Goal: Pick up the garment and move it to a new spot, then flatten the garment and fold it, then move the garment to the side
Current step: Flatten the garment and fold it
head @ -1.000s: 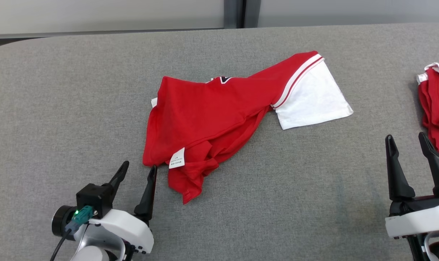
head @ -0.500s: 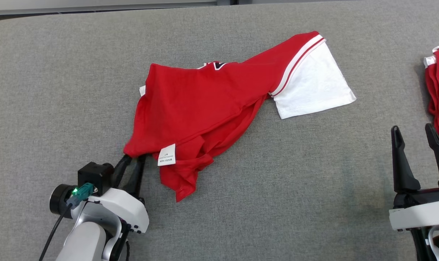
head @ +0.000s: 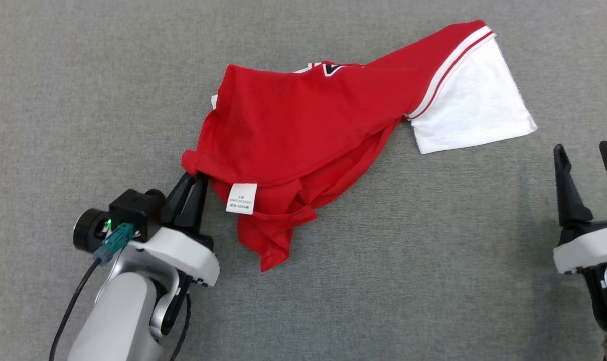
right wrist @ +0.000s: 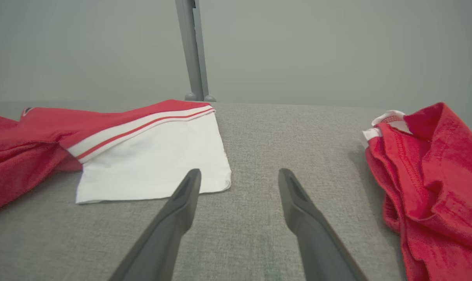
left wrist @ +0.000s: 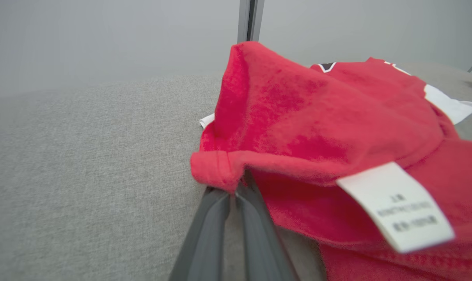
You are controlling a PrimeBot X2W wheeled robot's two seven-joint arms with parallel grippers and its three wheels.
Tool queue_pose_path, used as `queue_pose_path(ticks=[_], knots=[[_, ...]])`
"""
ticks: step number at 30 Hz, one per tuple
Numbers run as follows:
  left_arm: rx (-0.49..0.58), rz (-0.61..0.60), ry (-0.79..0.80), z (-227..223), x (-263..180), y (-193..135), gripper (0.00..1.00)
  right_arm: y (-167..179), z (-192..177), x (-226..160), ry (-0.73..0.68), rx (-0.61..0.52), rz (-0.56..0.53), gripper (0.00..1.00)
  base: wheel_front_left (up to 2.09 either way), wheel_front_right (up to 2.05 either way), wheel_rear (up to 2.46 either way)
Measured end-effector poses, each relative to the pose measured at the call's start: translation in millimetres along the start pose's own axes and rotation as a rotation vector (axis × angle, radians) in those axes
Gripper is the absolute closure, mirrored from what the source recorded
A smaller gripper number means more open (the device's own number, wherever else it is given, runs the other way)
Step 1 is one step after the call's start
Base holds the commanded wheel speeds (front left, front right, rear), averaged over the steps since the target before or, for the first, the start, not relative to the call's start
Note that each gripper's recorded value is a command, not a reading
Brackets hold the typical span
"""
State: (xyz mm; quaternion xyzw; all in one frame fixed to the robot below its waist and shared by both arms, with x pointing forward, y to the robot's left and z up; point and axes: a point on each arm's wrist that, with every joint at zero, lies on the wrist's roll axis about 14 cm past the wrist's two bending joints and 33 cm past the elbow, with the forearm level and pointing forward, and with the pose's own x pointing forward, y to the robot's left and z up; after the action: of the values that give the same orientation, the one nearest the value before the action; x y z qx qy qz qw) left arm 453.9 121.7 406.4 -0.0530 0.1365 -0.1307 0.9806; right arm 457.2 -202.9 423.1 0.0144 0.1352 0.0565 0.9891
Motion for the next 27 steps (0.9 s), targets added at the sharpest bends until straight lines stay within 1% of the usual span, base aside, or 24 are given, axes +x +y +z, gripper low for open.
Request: queue_pose_path(ticks=[3,9,12,13,14,15,18,20,23,27], knots=[[-0.001,-0.009,-0.016,4.0,9.2,-1.3,1.00,-1.5,-14.2,22.6,0.037,-0.005,0.011,0.00,0.00,0.00,0.00],[-0.007,0.022,-0.006,-8.4,19.5,13.3,1.00,16.2,-53.3,60.3,0.138,0.007,0.069,0.00,0.00,0.00,0.00],[-0.007,0.036,-0.008,-11.4,19.1,18.6,1.00,19.8,-58.6,72.1,0.158,0.013,0.082,0.00,0.00,0.00,0.00],[-0.006,0.039,-0.010,-11.7,18.5,19.8,1.00,20.7,-57.8,74.3,0.159,0.017,0.085,0.43,0.00,0.00,0.00],[-0.005,0.039,-0.012,-11.4,18.2,20.0,1.00,21.2,-58.8,75.0,0.175,0.023,0.088,0.68,0.00,0.00,0.00],[-0.003,0.038,-0.020,-9.2,18.2,19.7,1.00,22.2,-59.1,74.3,0.185,0.020,0.093,1.00,0.00,0.00,0.00],[0.010,0.045,-0.074,5.9,16.5,21.8,1.00,21.9,-47.5,73.1,0.166,0.018,0.096,1.00,0.00,0.00,0.00],[0.022,0.049,-0.109,17.9,15.3,23.9,1.00,21.2,-31.1,72.3,0.110,0.016,0.096,1.00,0.00,0.00,0.00],[0.054,0.048,-0.173,41.3,12.3,24.8,1.00,14.2,11.2,70.1,-0.026,0.000,0.082,1.00,0.00,0.00,0.00],[0.100,0.049,-0.271,81.9,4.6,25.7,1.00,7.2,76.4,58.2,-0.216,-0.042,0.065,1.00,0.00,0.00,0.00]])
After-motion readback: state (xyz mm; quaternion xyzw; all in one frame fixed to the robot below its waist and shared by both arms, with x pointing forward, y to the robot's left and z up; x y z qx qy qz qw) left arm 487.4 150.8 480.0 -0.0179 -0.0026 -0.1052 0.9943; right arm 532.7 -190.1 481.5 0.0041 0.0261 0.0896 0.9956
